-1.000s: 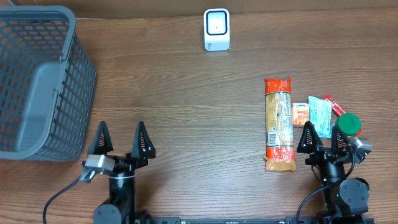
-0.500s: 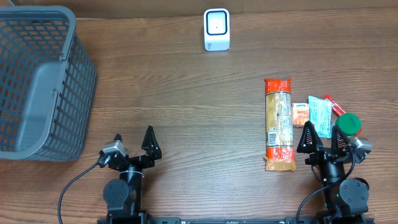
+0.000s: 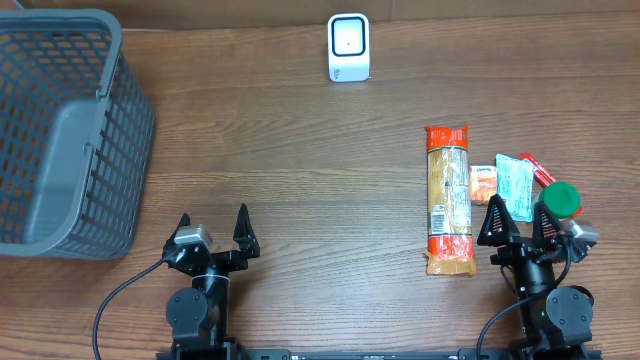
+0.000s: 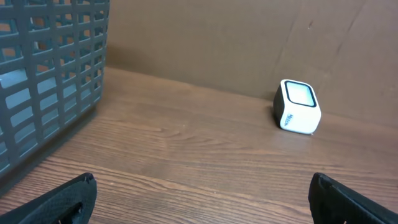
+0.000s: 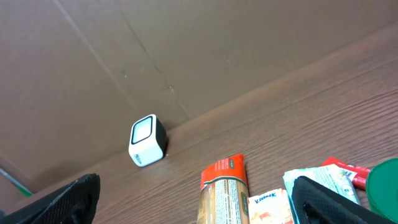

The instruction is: Scan the item barcode

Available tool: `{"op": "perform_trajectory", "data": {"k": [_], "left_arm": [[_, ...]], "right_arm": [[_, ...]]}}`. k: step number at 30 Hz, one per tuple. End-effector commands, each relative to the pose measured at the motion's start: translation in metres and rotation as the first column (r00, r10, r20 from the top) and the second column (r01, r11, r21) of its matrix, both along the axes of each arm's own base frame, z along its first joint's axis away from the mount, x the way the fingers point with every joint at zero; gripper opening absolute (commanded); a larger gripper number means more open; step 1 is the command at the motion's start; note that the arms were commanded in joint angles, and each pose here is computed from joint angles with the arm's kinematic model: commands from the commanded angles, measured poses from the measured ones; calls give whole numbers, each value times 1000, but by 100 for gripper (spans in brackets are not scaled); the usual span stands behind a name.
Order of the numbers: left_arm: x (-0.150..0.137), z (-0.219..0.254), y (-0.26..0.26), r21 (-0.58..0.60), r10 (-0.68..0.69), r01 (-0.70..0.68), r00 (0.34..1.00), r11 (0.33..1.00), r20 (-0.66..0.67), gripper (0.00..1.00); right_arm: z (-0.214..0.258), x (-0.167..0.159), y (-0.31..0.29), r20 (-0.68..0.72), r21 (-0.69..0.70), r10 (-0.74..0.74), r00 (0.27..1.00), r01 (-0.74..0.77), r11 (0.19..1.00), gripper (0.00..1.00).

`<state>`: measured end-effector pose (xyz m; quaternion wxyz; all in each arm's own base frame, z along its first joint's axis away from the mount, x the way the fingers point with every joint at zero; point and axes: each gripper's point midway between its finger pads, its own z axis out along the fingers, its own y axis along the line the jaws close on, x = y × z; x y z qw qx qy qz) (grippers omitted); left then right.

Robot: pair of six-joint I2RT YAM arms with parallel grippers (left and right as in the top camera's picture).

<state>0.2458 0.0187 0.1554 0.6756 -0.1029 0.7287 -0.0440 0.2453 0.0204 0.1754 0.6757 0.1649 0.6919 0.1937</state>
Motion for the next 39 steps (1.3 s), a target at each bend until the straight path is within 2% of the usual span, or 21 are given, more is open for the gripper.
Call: {"op": "perform_trajectory", "data": {"k": [1, 39], "left_arm": [[0, 1, 1, 31, 4, -4, 1000, 1000, 6, 100], [0, 1, -1, 31, -3, 3, 1000, 1000, 6, 100]], "right_arm": [[-2, 0, -1, 3, -6, -2, 1000, 2, 1000, 100], [-2, 0, -1, 3, -6, -2, 1000, 2, 1000, 100]]}}
